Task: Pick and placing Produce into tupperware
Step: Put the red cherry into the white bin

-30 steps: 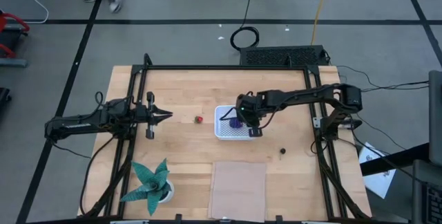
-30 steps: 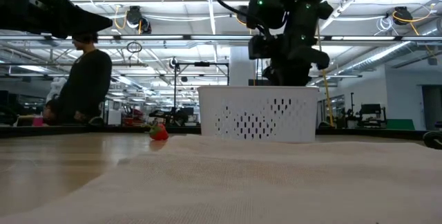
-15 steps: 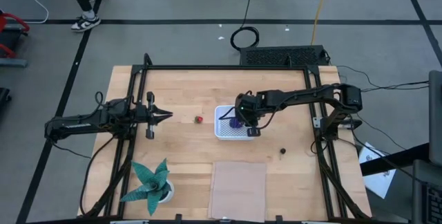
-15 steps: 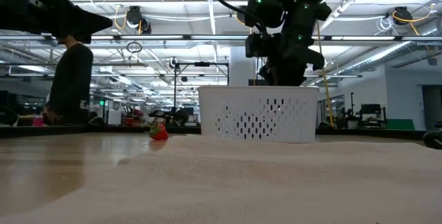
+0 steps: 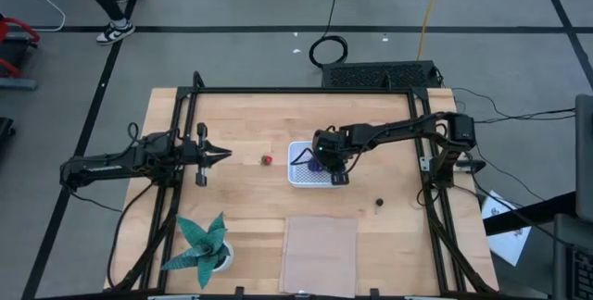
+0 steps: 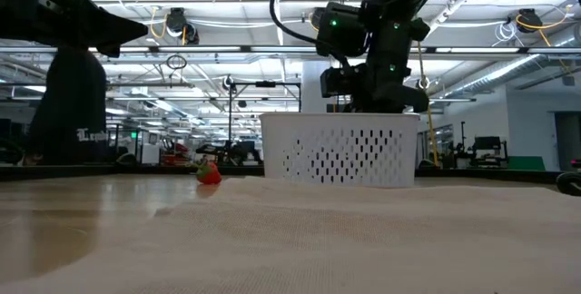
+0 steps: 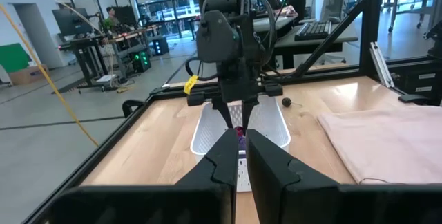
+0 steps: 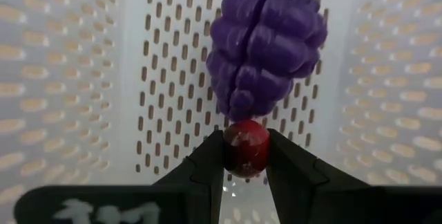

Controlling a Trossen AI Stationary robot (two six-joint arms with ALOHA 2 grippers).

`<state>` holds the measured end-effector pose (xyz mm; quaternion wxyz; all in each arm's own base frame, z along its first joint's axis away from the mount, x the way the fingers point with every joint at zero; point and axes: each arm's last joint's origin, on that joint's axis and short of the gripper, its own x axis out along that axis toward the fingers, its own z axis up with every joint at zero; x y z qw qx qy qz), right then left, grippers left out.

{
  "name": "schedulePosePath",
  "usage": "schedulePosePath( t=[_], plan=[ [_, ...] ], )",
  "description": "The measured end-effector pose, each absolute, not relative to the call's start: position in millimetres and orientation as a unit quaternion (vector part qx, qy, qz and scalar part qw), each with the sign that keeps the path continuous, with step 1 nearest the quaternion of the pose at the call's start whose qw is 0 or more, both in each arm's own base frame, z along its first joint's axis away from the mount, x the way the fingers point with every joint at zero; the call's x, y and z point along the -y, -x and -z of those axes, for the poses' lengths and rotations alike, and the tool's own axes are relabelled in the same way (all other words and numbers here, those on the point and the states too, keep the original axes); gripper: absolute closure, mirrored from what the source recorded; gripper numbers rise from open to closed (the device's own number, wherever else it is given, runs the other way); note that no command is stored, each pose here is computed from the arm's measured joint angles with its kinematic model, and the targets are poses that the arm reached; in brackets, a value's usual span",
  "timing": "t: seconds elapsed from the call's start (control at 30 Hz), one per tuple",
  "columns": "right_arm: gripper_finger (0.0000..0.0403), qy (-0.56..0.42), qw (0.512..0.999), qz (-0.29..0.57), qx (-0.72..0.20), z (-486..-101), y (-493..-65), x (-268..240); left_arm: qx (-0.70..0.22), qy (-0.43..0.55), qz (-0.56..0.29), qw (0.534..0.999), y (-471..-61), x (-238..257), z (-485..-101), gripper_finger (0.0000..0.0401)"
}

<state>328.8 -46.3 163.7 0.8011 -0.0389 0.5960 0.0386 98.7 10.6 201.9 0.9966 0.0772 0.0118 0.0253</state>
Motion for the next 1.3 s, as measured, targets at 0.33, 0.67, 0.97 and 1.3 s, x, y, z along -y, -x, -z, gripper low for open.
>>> schedulePosePath(
  t=[0.33, 0.67, 0.97, 1.3],
  plan=[
    [0.0321, 0.024, 0.805, -0.059, -0.590, -163.9, -329.4, 44.7, -0.012, -0.076, -0.025, 0.997, -98.7, -10.6, -201.9, 0.0368],
    [0.0321, 0.027, 0.810, -0.060, -0.583, -164.4, -331.1, 44.8, -0.012, -0.076, -0.025, 0.997, -98.7, -10.6, -201.8, 0.0368],
    [0.0321, 0.023, 0.806, -0.060, -0.588, -164.0, -329.8, 44.0, -0.012, -0.075, -0.025, 0.997, -98.7, -10.6, -201.8, 0.0368],
    [0.0321, 0.019, 0.809, -0.075, -0.583, -162.2, -332.2, 39.1, -0.012, -0.075, -0.025, 0.997, -98.7, -10.6, -201.8, 0.0368]
  ],
)
